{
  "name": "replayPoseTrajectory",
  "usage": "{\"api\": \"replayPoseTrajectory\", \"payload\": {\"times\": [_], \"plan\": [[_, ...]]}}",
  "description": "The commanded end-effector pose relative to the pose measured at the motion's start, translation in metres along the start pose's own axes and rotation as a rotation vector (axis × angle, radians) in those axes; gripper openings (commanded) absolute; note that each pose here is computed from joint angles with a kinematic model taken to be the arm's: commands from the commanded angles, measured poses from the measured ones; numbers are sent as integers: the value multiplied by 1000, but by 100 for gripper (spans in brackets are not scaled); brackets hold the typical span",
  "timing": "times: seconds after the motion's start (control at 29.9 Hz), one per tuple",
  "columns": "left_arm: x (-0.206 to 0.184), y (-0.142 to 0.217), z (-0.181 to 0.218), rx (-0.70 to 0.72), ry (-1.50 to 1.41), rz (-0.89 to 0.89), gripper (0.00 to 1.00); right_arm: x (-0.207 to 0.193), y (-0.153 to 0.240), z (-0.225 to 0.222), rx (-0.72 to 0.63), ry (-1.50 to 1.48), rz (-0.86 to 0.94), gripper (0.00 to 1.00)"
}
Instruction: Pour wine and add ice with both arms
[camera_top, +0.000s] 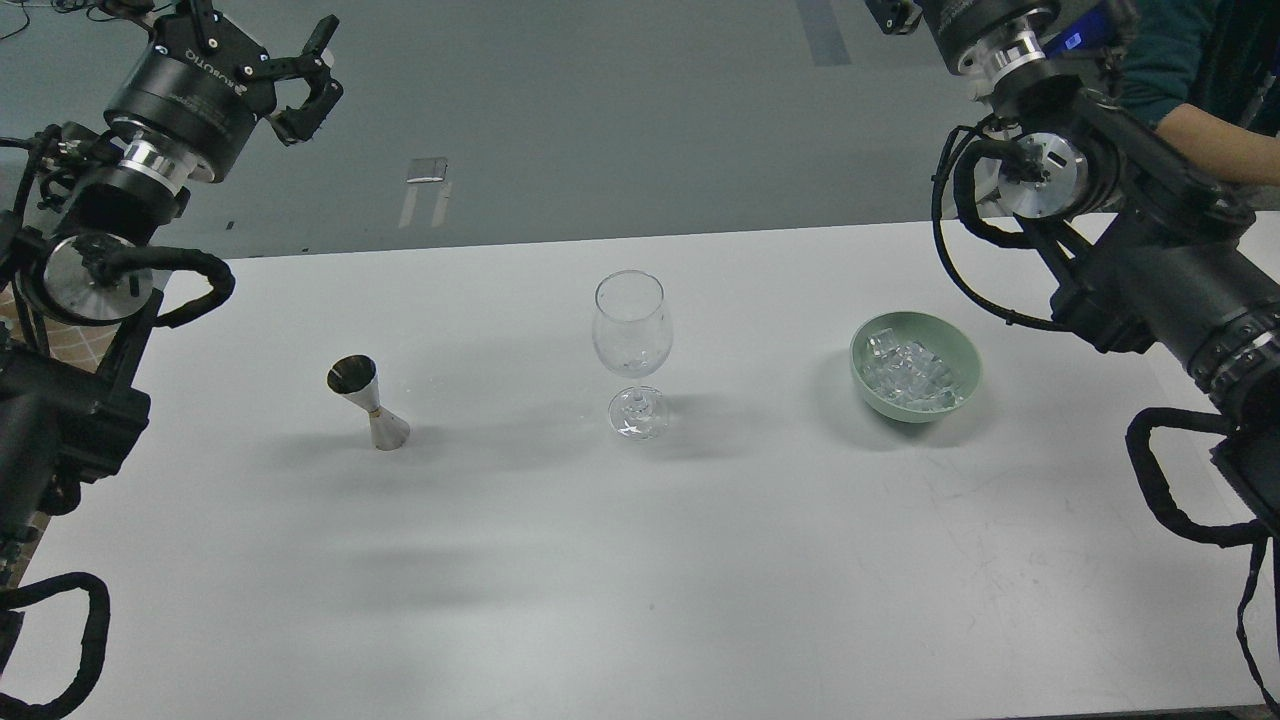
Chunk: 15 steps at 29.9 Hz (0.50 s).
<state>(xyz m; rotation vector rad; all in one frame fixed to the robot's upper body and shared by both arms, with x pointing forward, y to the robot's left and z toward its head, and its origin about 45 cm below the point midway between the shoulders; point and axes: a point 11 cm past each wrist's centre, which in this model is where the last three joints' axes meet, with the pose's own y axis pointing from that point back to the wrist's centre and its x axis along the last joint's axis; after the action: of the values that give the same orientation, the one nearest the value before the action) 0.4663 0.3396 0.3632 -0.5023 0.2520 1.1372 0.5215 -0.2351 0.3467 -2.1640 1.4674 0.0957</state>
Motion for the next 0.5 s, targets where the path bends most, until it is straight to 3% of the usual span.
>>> {"api": "replayPoseTrajectory", "payload": {"times": [0.0, 0.47], "plan": [[6, 0, -1, 1, 3, 20, 98, 7, 8, 6, -5, -17, 22, 100], [17, -4, 13, -37, 11, 67, 98, 0, -5, -15, 46, -17, 10, 100]]}}
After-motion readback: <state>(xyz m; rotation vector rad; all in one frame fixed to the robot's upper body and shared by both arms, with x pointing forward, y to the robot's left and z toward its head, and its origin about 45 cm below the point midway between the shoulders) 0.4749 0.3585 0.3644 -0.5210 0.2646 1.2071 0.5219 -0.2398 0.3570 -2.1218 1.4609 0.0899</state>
